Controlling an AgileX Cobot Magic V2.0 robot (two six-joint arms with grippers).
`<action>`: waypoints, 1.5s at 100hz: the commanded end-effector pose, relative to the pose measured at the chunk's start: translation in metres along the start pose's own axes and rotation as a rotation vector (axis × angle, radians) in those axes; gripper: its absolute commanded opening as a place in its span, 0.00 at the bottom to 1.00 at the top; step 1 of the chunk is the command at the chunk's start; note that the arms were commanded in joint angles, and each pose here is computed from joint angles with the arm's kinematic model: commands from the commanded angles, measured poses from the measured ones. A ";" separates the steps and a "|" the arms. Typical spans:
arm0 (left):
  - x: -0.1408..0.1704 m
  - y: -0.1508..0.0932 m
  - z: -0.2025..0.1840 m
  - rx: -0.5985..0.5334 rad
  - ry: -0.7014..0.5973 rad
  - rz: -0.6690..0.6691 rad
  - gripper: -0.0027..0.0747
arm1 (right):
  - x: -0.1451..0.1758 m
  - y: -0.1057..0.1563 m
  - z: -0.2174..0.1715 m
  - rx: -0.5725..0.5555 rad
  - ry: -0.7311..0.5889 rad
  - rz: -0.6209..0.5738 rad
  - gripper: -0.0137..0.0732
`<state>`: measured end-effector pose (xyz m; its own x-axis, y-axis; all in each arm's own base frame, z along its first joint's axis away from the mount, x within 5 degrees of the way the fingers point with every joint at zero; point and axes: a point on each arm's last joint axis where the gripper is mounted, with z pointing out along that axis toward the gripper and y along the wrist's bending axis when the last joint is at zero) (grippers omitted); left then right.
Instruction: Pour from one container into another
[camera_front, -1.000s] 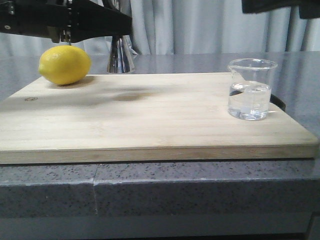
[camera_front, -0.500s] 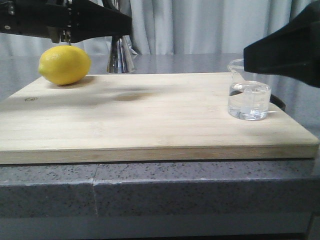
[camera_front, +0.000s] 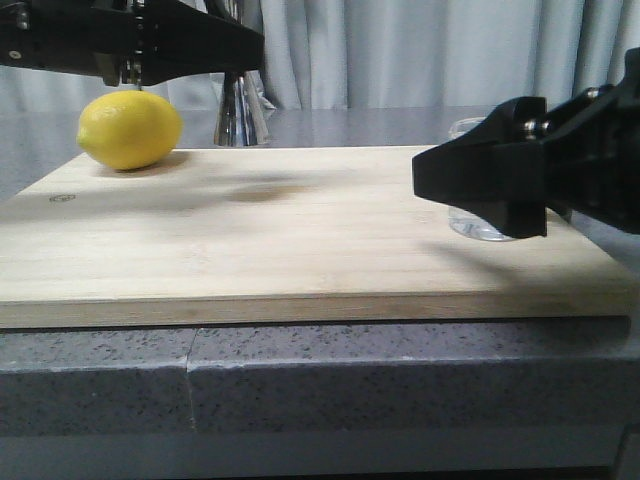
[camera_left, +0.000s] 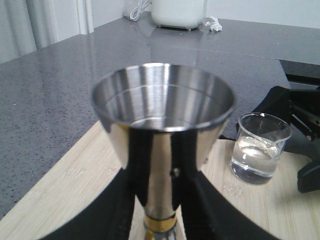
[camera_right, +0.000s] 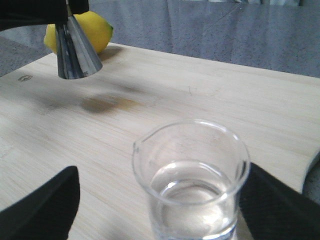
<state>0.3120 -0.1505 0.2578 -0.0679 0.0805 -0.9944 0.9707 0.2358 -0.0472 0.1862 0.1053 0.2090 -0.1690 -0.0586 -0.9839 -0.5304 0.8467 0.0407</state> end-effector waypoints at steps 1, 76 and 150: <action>-0.033 -0.011 -0.003 0.062 -0.150 0.042 0.28 | -0.015 -0.002 0.005 0.015 -0.140 -0.017 0.83; -0.033 -0.011 -0.003 0.062 -0.150 0.042 0.28 | -0.013 -0.005 0.008 0.035 -0.134 0.005 0.54; -0.033 -0.011 -0.003 0.062 -0.150 0.042 0.28 | -0.178 -0.002 0.040 0.079 0.017 -0.167 0.54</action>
<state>0.3119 -0.1505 0.2577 -0.0676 0.0819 -0.9943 0.9709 0.2349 -0.0466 0.2477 0.1296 0.3413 -0.2092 -0.1882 -0.9596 -0.4748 0.8774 -0.0685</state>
